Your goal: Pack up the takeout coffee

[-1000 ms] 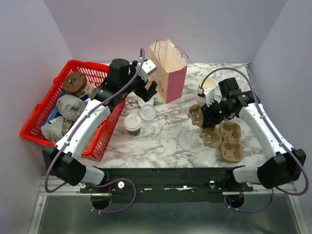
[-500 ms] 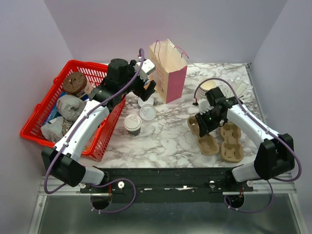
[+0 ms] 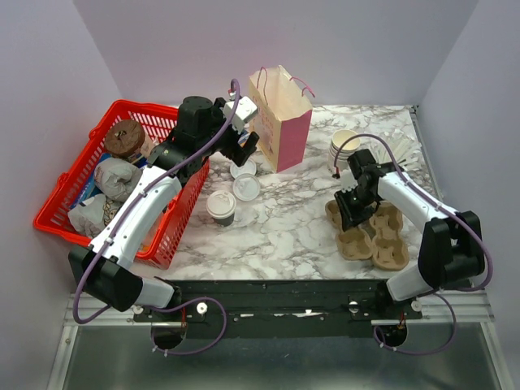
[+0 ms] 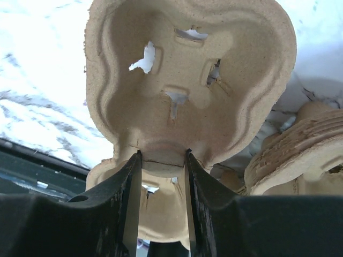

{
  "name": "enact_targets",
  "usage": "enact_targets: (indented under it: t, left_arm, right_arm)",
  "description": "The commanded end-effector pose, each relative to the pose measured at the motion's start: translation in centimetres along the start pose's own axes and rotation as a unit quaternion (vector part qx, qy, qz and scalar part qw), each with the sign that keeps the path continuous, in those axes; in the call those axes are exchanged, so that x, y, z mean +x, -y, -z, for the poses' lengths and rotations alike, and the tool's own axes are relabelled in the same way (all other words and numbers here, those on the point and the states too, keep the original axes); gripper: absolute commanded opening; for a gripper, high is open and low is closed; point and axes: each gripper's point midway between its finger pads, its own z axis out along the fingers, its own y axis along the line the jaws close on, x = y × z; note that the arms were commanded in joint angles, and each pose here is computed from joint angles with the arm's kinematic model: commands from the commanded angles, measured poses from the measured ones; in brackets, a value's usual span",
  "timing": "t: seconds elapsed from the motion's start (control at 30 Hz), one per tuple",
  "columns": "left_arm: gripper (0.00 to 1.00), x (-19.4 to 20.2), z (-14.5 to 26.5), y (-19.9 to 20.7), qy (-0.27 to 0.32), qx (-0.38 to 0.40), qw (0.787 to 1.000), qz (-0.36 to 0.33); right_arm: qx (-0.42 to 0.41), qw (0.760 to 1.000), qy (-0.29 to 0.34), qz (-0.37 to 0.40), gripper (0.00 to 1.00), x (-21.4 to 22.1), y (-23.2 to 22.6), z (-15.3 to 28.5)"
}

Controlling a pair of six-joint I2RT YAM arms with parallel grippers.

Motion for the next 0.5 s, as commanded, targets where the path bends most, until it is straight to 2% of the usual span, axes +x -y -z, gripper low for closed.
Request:
enact_targets:
  t: [0.0,0.07,0.1,0.2,0.3,0.4,0.47]
  left_arm:
    - [0.99,-1.4,1.1,-0.9,0.013,-0.022,1.0,-0.012]
    - [0.99,-1.6,1.4,-1.2,0.012,-0.028,0.999,-0.016]
    - [0.99,-1.7,1.5,-1.2,0.013,-0.03,0.999,-0.018]
    - [0.99,-1.5,1.9,-1.4,0.009,-0.033,0.999,-0.024]
    - [0.99,-1.4,2.3,-1.6,-0.001,-0.034,0.999,-0.032]
    - [0.99,-1.1,3.0,-2.6,-0.01,-0.047,0.999,-0.024]
    - [0.99,-0.8,3.4,-3.4,-0.015,-0.058,0.998,-0.012]
  right_arm:
    - [0.008,1.0,0.003,-0.002,0.54,-0.5,0.6,-0.2]
    - [-0.009,0.999,0.039,0.016,0.62,-2.4,0.0,1.4]
    - [-0.043,0.997,0.053,0.039,0.69,-3.1,-1.2,2.2]
    - [-0.088,0.986,0.114,0.079,0.8,-6.3,-3.3,5.8]
    - [-0.11,0.966,0.181,0.146,0.83,-10.1,-5.1,9.5]
    - [-0.109,0.929,0.255,0.244,0.83,-14.5,-6.8,13.6]
    - [-0.095,0.912,0.275,0.29,0.83,-16.8,-7.3,14.6]
